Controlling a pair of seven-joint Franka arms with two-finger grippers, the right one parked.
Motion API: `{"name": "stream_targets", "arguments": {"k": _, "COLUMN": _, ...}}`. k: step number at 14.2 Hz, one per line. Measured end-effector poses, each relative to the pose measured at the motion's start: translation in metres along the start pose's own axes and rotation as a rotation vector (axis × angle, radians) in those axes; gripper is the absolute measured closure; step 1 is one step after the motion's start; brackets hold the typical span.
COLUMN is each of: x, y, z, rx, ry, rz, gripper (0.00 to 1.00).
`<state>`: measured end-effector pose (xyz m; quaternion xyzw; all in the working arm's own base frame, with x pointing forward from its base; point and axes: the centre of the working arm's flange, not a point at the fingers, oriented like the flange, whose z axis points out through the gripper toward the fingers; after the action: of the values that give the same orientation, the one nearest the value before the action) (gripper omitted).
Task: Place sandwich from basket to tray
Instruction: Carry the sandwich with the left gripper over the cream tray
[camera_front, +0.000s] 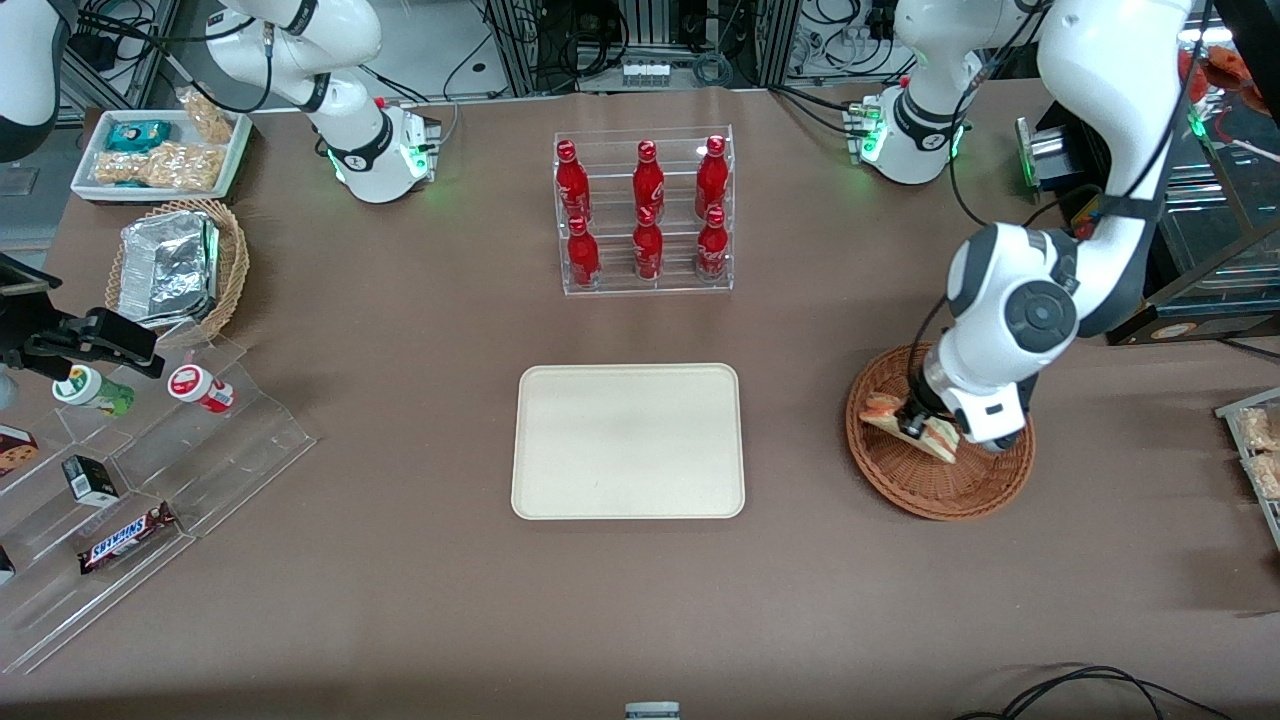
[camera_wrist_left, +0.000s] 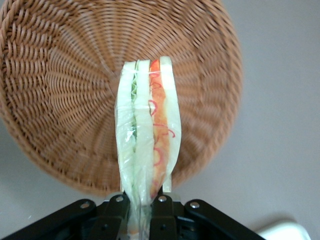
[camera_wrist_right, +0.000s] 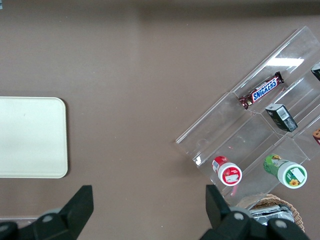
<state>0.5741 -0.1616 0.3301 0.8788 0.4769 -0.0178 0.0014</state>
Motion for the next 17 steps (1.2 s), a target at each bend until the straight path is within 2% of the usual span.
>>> {"name": "stream_targets", "arguments": {"k": 5, "x": -0.12, "y": 0.042, "z": -0.038, "rx": -0.051, "ry": 0.019, "rz": 0.328, "gripper": 0.86}}
{"name": "stream_targets", "arguments": {"k": 10, "x": -0.256, "y": 0.081, "z": -0.019, "rx": -0.073, "ry": -0.025, "rz": 0.551, "gripper": 0.84}}
{"name": "stream_targets", "arguments": {"k": 14, "x": -0.307, "y": 0.115, "z": 0.022, "rx": -0.074, "ry": -0.071, "rz": 0.634, "gripper": 0.83}}
{"name": "stream_targets", "arguments": {"k": 16, "x": -0.315, "y": 0.128, "z": 0.045, "rx": -0.072, "ry": -0.046, "rz": 0.701, "gripper": 0.8}}
{"name": "stream_targets", "arguments": {"k": 17, "x": -0.316, "y": 0.134, "z": 0.056, "rx": -0.084, "ry": -0.039, "rz": 0.737, "gripper": 0.8}}
